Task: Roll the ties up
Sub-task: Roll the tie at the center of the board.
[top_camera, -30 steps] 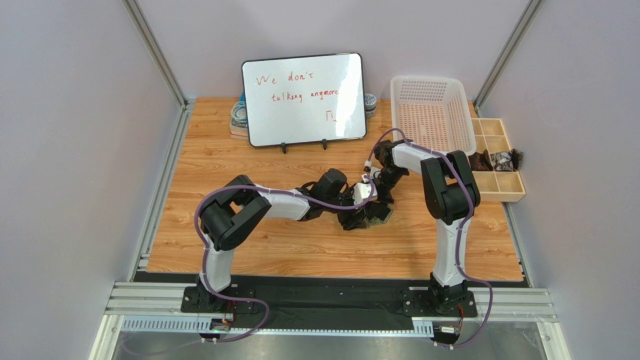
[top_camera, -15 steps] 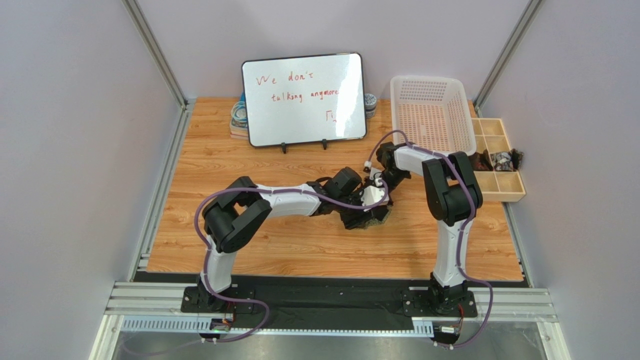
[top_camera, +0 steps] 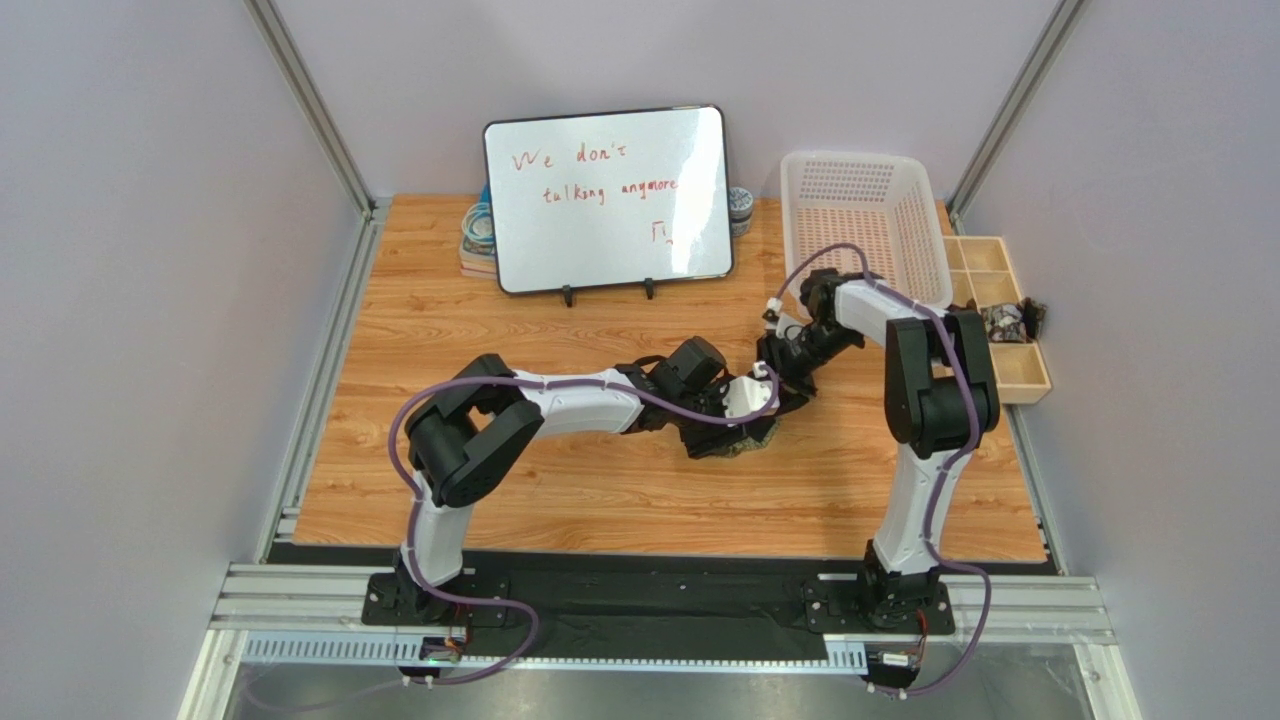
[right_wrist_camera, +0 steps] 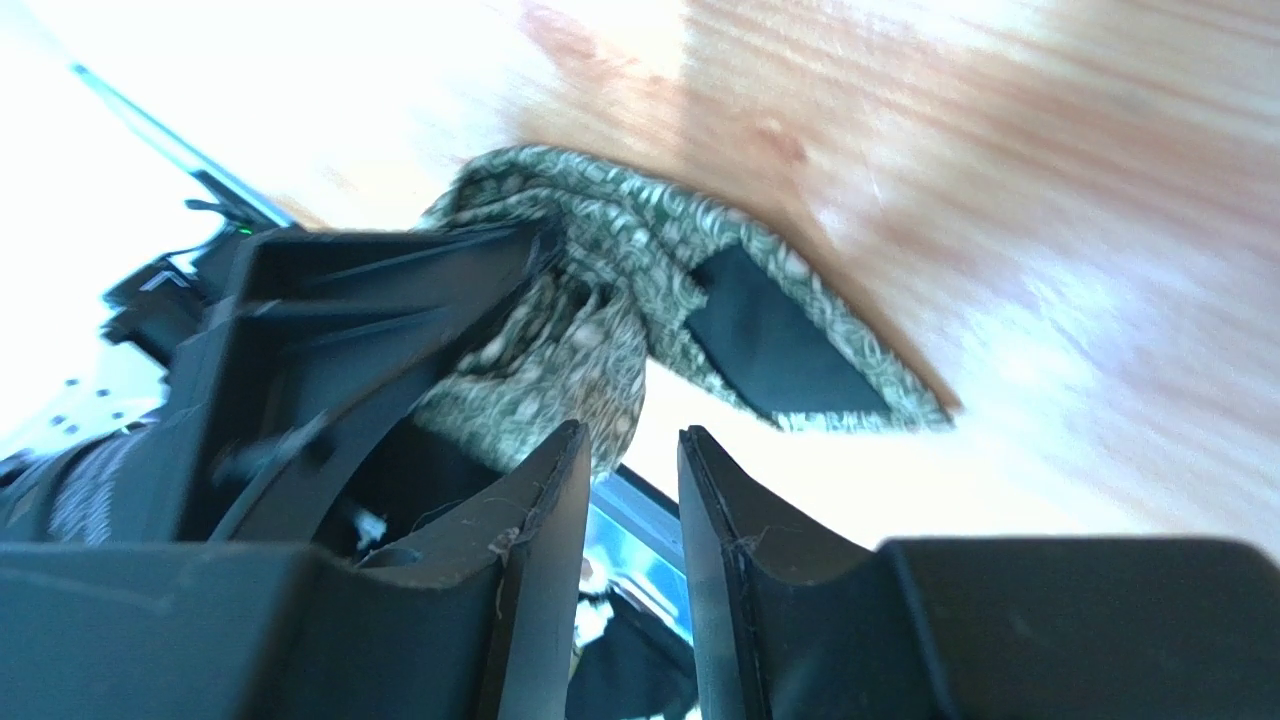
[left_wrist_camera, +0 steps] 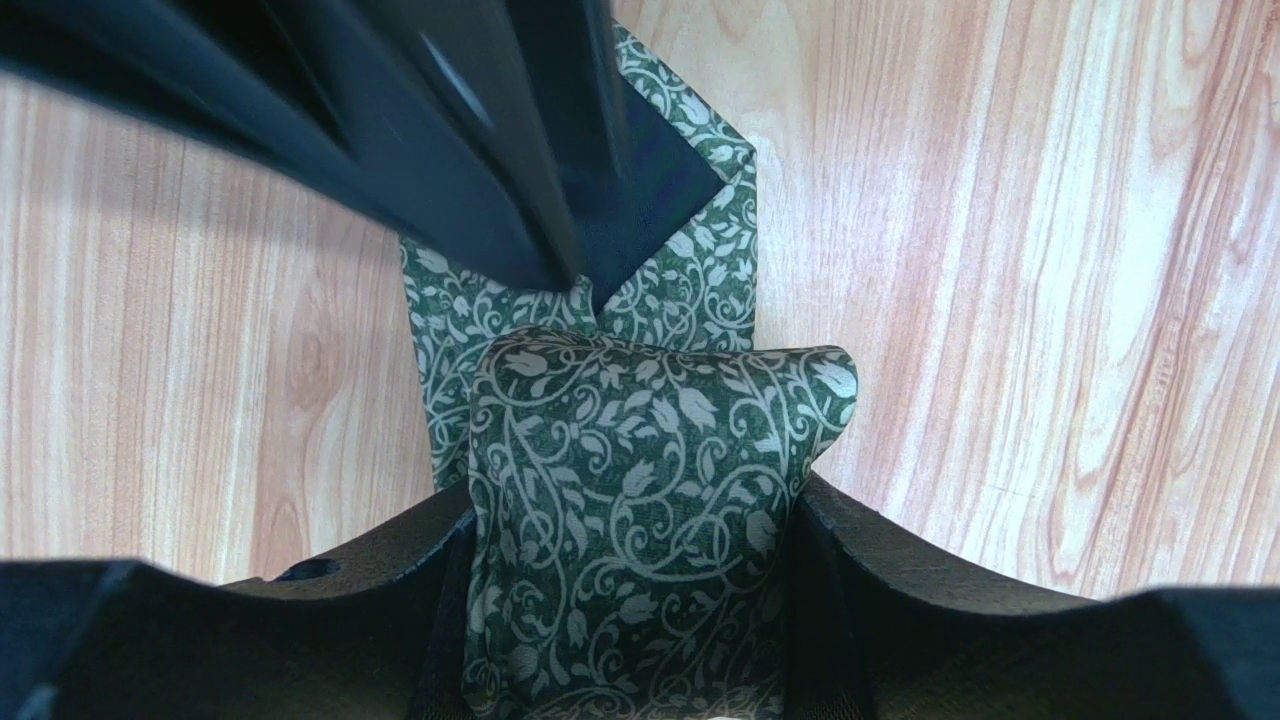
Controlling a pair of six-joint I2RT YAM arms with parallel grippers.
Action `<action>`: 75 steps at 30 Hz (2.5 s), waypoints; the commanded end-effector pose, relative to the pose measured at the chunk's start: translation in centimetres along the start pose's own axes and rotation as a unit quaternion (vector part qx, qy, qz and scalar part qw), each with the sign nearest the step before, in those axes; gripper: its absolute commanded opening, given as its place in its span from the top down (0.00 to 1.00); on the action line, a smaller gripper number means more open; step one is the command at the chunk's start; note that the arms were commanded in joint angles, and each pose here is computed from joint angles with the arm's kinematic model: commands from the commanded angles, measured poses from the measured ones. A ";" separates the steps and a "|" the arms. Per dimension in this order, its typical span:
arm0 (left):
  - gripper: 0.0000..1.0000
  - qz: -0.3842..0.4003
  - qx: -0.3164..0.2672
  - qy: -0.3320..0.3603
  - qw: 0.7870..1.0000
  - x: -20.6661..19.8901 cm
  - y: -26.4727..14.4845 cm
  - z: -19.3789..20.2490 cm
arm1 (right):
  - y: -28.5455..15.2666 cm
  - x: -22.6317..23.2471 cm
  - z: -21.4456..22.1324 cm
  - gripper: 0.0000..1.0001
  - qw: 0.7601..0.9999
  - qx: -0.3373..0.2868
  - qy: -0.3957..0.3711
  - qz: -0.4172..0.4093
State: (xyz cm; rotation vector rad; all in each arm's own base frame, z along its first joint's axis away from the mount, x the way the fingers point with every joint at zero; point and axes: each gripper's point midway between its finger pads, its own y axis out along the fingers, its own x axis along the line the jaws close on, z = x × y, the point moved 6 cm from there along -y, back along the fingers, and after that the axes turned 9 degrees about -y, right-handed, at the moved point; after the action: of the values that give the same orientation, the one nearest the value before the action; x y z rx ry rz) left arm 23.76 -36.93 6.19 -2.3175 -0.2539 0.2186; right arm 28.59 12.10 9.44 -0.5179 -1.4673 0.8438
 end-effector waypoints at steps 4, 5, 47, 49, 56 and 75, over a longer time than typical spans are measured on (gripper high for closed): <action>0.88 0.026 0.157 -0.038 0.986 -1.4 1.2 8.4 | -2.1 3.4 -0.5 0.62 0.996 -0.048 -0.045 -0.066; 0.88 0.029 0.156 -0.038 0.987 -1.5 1.2 8.4 | -1.8 3.5 -0.2 0.61 0.996 -0.041 -0.042 -0.070; 0.42 0.033 0.010 -0.031 0.999 0.5 -2.7 1.5 | 2.9 -1.8 -1.7 1.00 0.993 -0.023 -0.037 0.108; 0.42 0.034 0.014 -0.034 0.999 0.6 -2.5 1.4 | 2.7 -1.6 -1.8 1.00 0.993 -0.029 -0.041 0.109; 0.17 0.021 -0.010 -0.029 0.999 0.5 -3.4 1.2 | 2.9 -2.8 -1.9 1.00 0.989 -0.024 -0.033 0.144; 0.11 0.063 -0.042 -0.077 0.994 0.4 -1.2 -1.6 | 3.8 -1.7 -2.3 1.00 0.988 -0.031 -0.020 0.151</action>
State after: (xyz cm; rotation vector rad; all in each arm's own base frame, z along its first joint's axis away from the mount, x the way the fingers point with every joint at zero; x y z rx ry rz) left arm 24.74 -36.15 7.75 -2.3829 -0.2466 0.3832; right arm 28.51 13.41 6.95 -0.6699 -1.4208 0.9999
